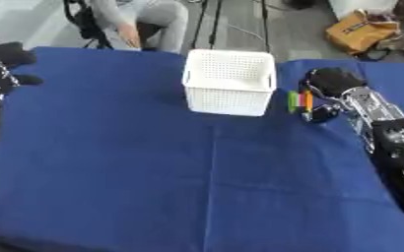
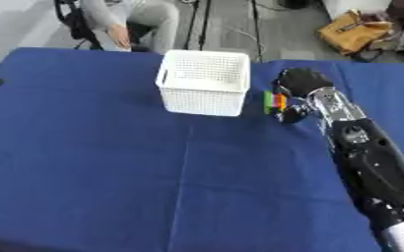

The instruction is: Pick up objects on the table and place them in the box.

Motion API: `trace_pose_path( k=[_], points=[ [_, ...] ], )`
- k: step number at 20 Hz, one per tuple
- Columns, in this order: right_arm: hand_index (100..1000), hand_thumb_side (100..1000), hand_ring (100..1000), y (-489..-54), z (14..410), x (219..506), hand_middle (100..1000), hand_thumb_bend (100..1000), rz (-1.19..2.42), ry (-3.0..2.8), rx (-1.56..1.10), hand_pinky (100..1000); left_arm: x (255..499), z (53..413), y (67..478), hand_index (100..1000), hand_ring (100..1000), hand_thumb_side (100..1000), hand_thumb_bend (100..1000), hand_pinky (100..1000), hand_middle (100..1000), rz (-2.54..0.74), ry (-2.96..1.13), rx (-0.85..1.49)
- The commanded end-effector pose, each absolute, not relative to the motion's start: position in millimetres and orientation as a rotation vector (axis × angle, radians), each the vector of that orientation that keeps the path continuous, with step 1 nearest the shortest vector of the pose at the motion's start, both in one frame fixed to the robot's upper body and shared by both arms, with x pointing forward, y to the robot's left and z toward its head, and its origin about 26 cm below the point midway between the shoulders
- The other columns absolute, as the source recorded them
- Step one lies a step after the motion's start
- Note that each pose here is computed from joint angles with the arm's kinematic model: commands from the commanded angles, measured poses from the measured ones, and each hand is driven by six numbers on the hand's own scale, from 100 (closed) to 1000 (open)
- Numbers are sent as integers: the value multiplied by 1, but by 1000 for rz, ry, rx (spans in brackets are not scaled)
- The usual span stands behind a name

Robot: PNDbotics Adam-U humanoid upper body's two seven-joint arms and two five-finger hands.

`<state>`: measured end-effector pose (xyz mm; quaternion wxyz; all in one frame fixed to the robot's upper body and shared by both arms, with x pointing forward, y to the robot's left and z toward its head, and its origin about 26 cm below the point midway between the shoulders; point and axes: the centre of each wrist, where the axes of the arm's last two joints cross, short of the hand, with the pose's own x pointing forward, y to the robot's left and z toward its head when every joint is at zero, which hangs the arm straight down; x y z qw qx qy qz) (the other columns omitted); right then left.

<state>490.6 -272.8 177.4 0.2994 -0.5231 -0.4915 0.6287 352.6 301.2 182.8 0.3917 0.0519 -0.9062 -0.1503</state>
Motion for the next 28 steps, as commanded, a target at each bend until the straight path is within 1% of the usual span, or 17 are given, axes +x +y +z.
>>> trace_pose_path(
  k=[1,6,18,21,22,28],
  points=[
    [560,287,671,-280,202,490,471,328,1638,-1343,-1458,646,351,194,303,823,819,1000,281,678,703,-398,-2333,140],
    [565,302,673,-277,227,486,460,331,1604,-1434,-1515,648,351,193,304,824,819,1000,280,679,704,-395,-2327,144],
    [560,320,666,-258,265,474,439,340,1483,-1583,-1635,638,351,193,304,823,820,1000,285,679,704,-395,-2327,145],
    [559,321,666,-253,268,473,437,342,1451,-1619,-1659,636,351,193,304,823,820,1000,285,678,704,-393,-2327,146],
    [544,313,656,-251,267,473,407,364,1443,-1628,-1658,618,351,193,304,823,820,1000,286,678,704,-393,-2328,145],
    [531,302,647,-236,251,480,381,386,1355,-1710,-1512,601,351,193,303,823,821,1000,286,678,703,-395,-2328,138]
  ],
)
